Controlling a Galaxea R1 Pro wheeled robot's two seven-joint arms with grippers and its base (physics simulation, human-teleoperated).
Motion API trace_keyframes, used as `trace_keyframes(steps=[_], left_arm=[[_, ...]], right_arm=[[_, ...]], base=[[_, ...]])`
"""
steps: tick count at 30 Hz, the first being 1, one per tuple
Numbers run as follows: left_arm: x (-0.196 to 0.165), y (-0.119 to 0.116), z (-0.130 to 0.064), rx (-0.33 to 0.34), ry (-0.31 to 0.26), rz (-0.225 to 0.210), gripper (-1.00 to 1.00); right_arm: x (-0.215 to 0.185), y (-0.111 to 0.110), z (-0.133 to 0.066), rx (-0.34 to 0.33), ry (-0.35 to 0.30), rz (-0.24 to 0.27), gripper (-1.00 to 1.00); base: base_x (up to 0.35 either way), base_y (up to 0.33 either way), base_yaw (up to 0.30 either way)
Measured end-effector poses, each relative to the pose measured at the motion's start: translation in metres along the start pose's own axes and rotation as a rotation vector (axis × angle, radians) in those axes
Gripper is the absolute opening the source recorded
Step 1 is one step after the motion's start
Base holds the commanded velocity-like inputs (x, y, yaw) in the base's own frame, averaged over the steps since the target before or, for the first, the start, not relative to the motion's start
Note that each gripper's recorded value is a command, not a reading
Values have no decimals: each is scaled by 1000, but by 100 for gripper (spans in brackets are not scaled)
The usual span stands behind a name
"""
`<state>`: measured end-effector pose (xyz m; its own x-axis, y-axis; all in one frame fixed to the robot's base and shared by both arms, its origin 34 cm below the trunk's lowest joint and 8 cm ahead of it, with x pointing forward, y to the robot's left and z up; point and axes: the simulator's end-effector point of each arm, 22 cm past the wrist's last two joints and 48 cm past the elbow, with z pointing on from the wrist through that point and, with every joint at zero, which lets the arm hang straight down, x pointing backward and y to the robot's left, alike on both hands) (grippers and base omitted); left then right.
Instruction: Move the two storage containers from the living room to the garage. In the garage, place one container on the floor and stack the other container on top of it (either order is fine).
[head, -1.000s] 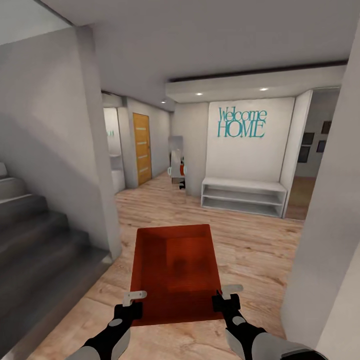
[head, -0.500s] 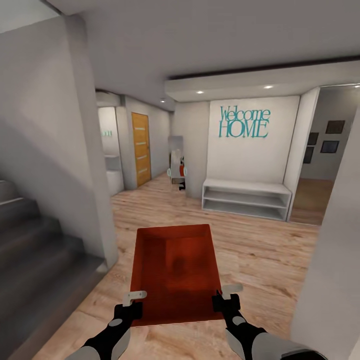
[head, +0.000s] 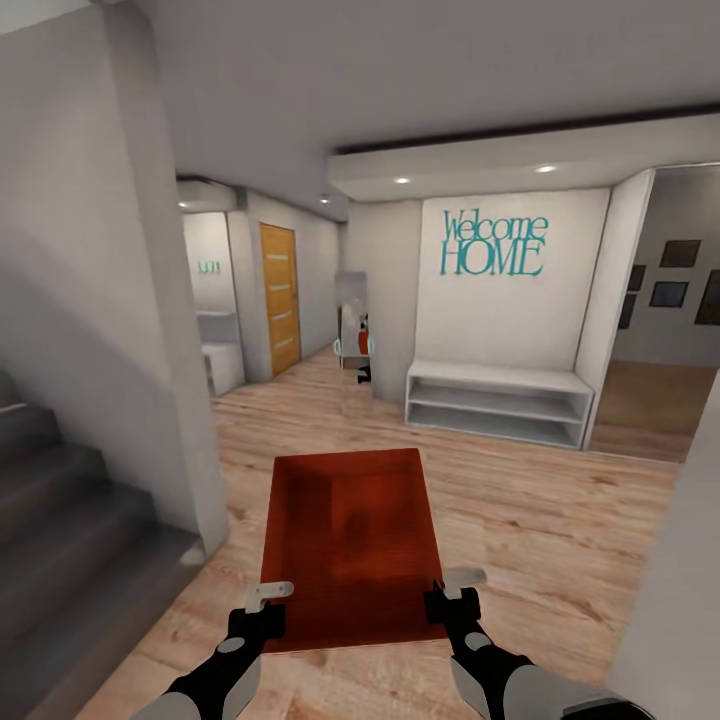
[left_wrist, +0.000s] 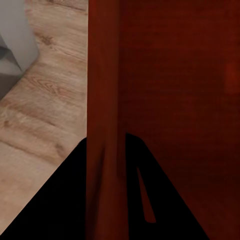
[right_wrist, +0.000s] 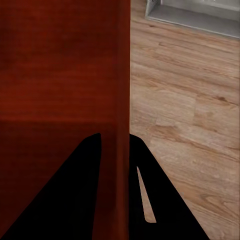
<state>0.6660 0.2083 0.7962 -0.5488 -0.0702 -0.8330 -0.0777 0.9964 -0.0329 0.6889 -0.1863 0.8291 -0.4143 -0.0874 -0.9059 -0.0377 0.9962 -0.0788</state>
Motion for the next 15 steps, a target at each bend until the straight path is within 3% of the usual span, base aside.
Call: trace_keyframes(steps=[15], left_arm=[[0, 0, 0, 0, 0, 0, -100]], right_arm=[[0, 0, 0, 0, 0, 0, -100]], base=[[322, 0, 0]])
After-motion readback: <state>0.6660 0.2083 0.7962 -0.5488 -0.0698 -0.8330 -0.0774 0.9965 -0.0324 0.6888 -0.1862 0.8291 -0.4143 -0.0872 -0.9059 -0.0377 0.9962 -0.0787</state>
